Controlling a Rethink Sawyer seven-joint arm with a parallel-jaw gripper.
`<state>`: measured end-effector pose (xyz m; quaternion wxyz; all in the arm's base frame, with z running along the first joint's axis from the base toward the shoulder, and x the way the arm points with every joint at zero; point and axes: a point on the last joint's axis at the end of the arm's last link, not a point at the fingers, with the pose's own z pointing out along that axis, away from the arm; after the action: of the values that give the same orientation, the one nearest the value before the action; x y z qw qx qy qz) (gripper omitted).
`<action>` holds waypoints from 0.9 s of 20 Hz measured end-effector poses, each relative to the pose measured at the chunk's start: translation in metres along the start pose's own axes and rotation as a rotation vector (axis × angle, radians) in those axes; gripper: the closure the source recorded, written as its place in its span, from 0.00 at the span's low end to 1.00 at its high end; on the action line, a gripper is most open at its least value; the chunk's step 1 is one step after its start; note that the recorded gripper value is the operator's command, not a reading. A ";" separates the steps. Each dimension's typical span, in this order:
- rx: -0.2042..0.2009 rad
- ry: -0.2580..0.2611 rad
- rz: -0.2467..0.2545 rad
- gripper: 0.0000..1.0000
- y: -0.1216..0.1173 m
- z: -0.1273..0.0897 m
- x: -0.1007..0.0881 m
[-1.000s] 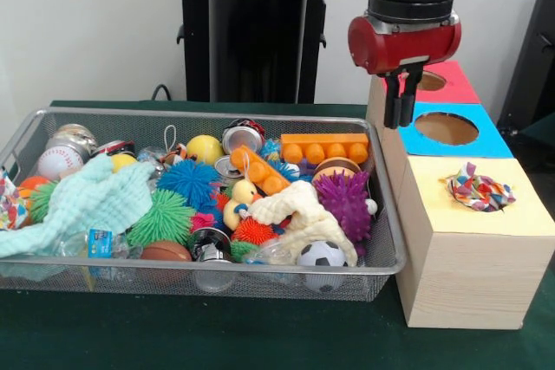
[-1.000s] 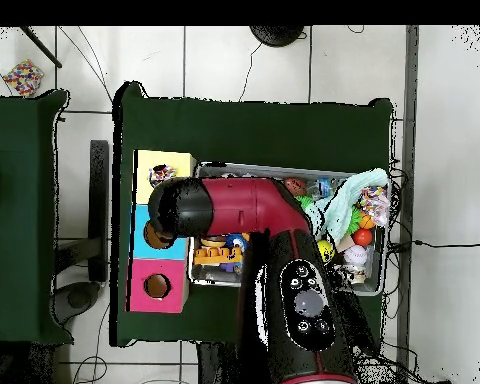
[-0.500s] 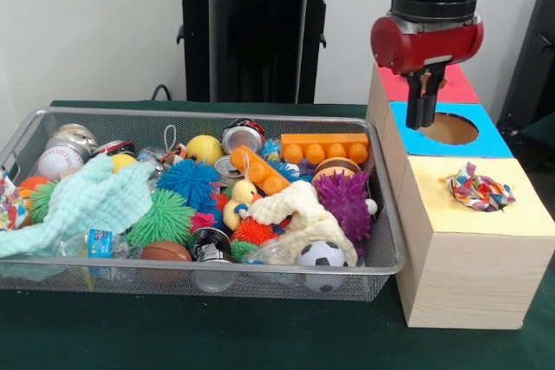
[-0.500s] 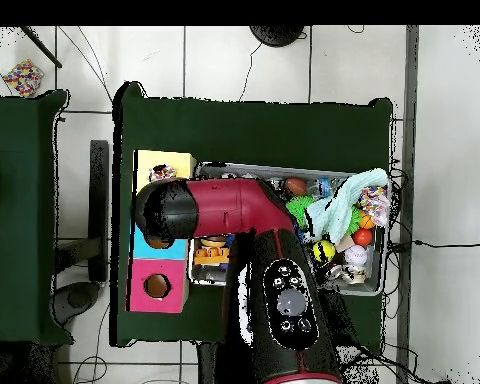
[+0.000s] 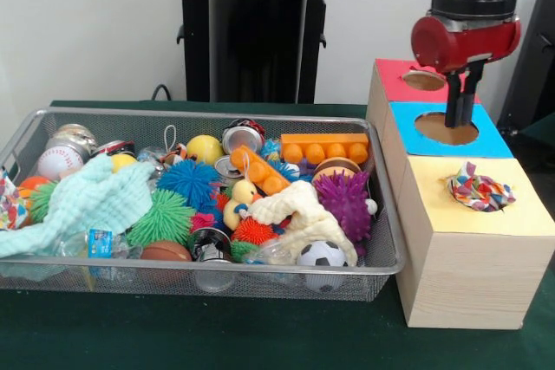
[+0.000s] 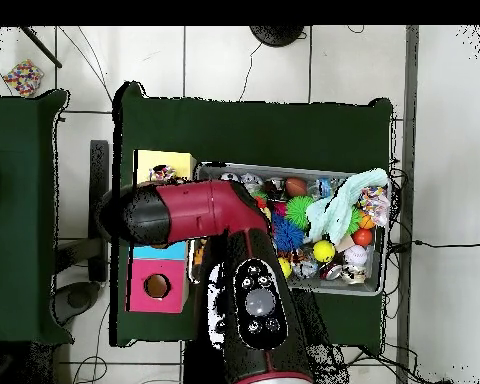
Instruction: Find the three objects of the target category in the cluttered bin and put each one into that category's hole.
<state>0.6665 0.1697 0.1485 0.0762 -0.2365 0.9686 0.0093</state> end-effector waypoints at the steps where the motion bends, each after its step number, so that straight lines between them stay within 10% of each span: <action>1: 0.006 -0.019 -0.007 1.00 0.004 0.000 -0.004; 8: 0.039 -0.116 -0.022 1.00 0.010 -0.001 -0.019; 18: 0.047 -0.123 -0.025 1.00 0.009 0.000 -0.020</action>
<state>0.6800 0.1873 0.1515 0.1414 -0.2455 0.9590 0.0004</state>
